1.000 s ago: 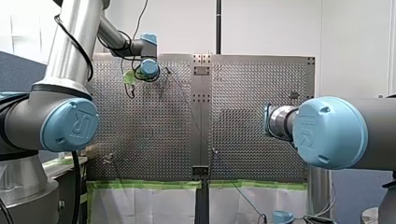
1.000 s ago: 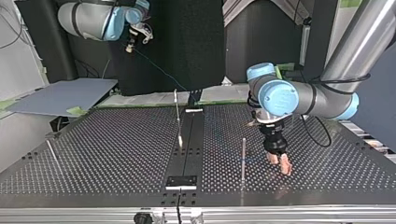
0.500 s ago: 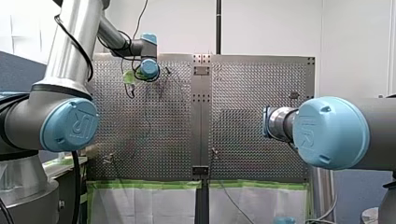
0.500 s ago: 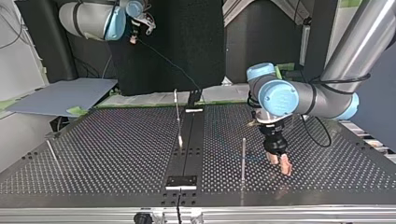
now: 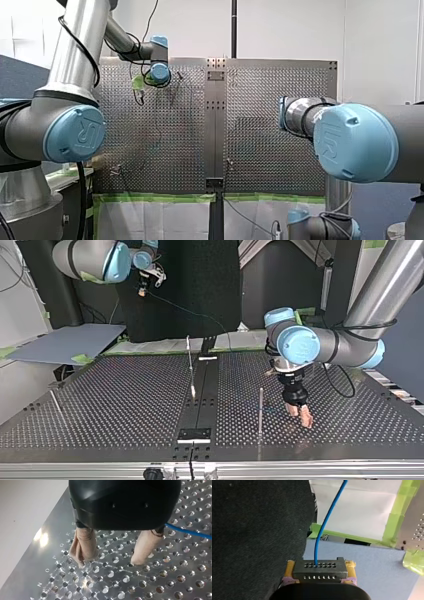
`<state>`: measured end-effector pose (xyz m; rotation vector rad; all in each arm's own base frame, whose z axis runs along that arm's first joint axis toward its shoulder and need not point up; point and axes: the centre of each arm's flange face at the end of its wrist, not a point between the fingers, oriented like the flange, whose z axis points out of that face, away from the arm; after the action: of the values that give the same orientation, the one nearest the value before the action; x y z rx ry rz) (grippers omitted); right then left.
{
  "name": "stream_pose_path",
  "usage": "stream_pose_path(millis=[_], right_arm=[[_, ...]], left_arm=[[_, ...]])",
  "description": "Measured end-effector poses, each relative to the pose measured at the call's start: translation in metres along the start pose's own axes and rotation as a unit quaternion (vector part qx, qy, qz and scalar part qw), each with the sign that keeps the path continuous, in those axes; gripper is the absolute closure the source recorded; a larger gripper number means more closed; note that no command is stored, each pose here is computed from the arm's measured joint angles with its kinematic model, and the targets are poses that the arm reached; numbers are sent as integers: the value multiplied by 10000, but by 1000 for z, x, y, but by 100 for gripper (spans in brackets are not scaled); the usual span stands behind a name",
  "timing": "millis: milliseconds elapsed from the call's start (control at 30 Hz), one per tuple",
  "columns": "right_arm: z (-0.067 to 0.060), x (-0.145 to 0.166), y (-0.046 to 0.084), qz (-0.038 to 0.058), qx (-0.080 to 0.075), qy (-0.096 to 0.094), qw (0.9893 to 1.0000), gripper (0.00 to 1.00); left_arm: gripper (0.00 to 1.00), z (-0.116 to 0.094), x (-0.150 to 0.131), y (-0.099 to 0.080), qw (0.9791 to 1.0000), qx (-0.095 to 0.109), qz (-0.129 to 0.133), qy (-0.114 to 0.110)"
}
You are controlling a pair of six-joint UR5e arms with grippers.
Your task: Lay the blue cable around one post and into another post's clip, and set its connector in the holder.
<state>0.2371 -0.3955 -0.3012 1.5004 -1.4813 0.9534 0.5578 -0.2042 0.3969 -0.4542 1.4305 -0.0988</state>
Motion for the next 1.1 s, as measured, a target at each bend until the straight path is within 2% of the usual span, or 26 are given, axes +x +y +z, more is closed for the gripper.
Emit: stream_pose_path(millis=[133,233,333,433,533,600,700,833,1100], right_arm=[[-1,16,-4,-10,23,-46,10000,100],[-8,27,-5,-16,13,-127,9999,100],[-16,37,-4,39,-17,-147,9999,100],[-21,49,-2,122,-62,-68,9999,100],[-25,62,1,277,-102,63,9995,100],[-28,72,4,416,-108,164,9989,100],[-31,85,7,547,-85,295,9980,100],[-26,105,5,623,-6,486,9969,100],[-2,158,-14,620,173,804,9947,100]], left_arm=[[0,1,0,1,10000,-9,3,-3],[0,1,0,2,10000,-16,10,-5],[0,1,0,2,10000,-18,14,-5],[0,2,-1,2,10000,-25,12,-5],[0,2,-1,3,10000,-28,5,-3],[0,2,-1,3,10000,-29,0,-3],[0,2,-1,3,10000,-17,-5,-3],[0,2,-1,3,10000,-6,-7,-1],[0,3,-1,3,10000,12,-8,3]])
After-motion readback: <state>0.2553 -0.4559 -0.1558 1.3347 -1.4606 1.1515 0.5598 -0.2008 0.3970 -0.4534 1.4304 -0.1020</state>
